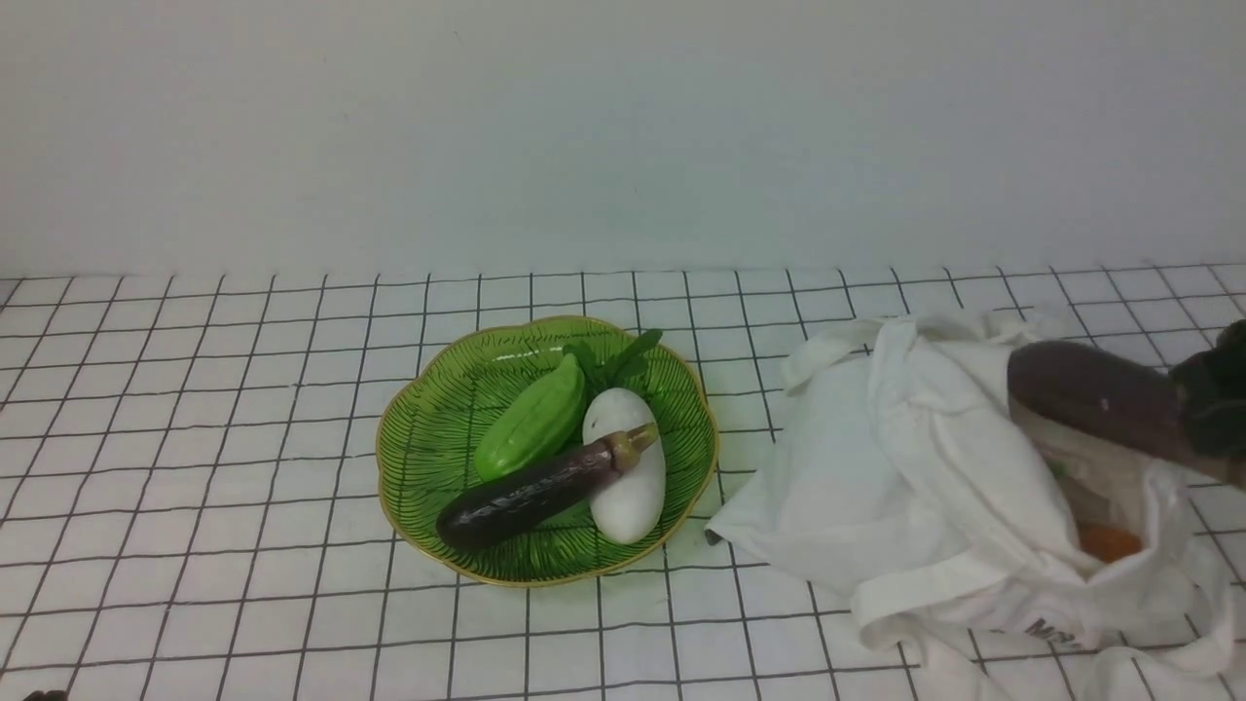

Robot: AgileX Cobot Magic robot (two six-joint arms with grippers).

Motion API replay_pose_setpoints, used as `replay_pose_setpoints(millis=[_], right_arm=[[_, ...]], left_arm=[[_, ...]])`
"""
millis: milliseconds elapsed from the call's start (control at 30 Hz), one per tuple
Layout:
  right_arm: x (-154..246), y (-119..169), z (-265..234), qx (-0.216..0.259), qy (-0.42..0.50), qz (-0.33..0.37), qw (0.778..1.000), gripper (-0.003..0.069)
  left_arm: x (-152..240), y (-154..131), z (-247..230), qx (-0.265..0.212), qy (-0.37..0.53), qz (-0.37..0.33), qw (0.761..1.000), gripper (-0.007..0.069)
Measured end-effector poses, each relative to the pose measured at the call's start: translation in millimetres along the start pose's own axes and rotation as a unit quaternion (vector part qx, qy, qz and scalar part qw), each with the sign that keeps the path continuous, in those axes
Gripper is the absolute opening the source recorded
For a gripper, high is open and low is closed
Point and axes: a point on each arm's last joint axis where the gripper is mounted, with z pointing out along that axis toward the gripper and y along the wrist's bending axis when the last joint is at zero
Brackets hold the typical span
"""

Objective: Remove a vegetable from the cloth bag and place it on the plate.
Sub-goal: Use the right arm to grab an eggplant from the bag, then use the right arm to put the eggplant into the empty plate on the left

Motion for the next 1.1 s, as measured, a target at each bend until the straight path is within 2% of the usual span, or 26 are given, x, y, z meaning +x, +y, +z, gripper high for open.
replay_pose_setpoints(millis=[200,300,400,533,600,700,1000,1100], right_arm=[[3,0,-28,0.006,-0.045,0.008,0.999,0.0222],[-1,4,-48,-0.015,-0.080,0.007,0.997,0.0222],[-11,15,-62,-0.080,-0.109,-0.003,0.991,0.0222],[-22,35,-54,-0.157,-0.101,-0.022,0.982,0.0222],[-29,58,-38,-0.203,-0.072,-0.053,0.975,0.0222],[-36,88,-13,-0.232,-0.030,-0.089,0.968,0.0222],[-76,195,79,-0.257,0.023,-0.172,0.951,0.0222],[-88,213,102,-0.258,0.026,-0.177,0.949,0.0222]], left_arm=[[0,0,0,0.000,0.000,0.000,1.000,-0.0008],[0,0,0,0.000,0.000,0.003,1.000,-0.0008],[0,0,0,0.000,0.000,0.003,1.000,-0.0008],[0,0,0,0.000,0.000,0.003,1.000,-0.0008],[0,0,0,0.000,0.000,0.000,1.000,-0.0008],[0,0,0,0.000,0.000,0.003,1.000,-0.0008],[0,0,0,0.000,0.000,0.003,1.000,-0.0008],[0,0,0,0.000,0.000,0.003,1.000,-0.0008]])
